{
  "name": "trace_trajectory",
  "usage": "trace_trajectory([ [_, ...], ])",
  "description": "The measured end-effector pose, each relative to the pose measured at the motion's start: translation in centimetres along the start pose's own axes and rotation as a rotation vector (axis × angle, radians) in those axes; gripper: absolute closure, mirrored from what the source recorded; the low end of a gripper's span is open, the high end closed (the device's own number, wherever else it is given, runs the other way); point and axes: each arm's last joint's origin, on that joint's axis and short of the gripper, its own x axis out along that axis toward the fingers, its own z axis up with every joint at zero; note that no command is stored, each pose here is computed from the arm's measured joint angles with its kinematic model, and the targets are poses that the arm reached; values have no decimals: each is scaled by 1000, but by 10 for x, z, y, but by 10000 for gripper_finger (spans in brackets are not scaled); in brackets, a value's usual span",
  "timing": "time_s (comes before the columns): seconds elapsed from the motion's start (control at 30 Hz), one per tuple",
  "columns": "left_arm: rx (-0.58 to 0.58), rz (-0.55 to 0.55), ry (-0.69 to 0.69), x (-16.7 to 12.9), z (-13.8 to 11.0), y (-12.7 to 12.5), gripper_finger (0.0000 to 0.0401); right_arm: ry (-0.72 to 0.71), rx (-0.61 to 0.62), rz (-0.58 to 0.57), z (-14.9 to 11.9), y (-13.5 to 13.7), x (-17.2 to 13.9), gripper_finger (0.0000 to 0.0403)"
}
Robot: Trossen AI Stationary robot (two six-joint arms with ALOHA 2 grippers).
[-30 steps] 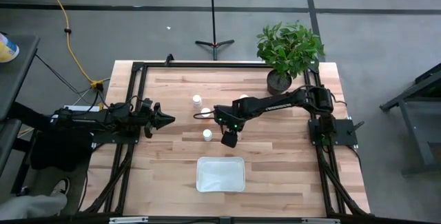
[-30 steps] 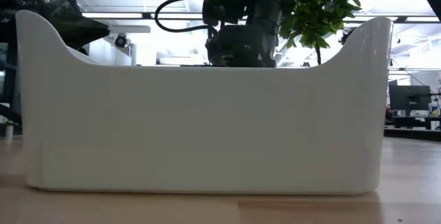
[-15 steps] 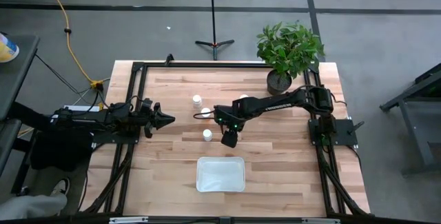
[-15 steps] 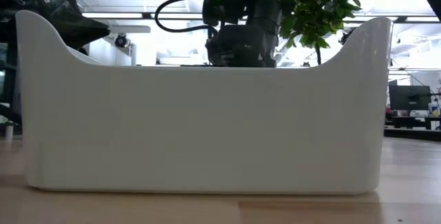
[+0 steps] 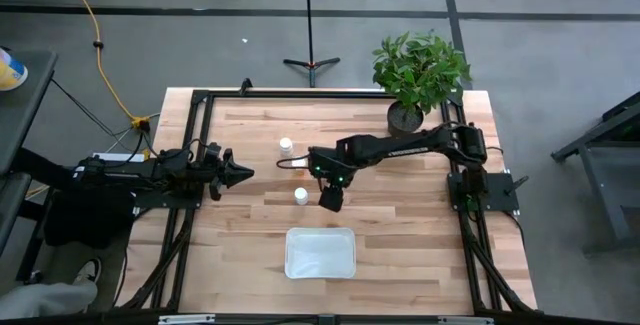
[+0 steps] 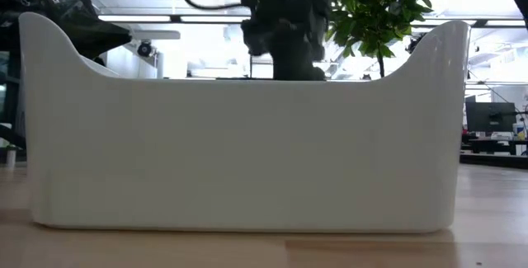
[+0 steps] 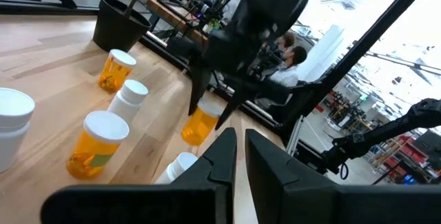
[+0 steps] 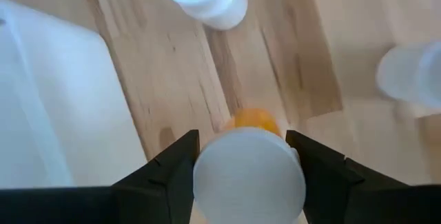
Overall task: Pick and place pill bottles into a basket
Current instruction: Put the bottom orange medicine bottle into the container
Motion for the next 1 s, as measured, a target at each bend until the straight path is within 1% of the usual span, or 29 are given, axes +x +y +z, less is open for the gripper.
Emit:
trace_trajectory([
  [0.27, 11, 0, 0, 0, 0, 0, 334, -70, -60, -31, 13, 30, -44, 211],
  [0.4, 27, 0, 0, 0, 0, 0, 334, -101, -49, -35, 13, 47, -56, 212],
  [0.6, 29, 0, 0, 0, 0, 0, 334, -100, -38, -24, -2, 80, -55, 212],
  [1.0, 31, 0, 0, 0, 0, 0, 334, -112, -55, -69, -41, 138, -48, 210],
])
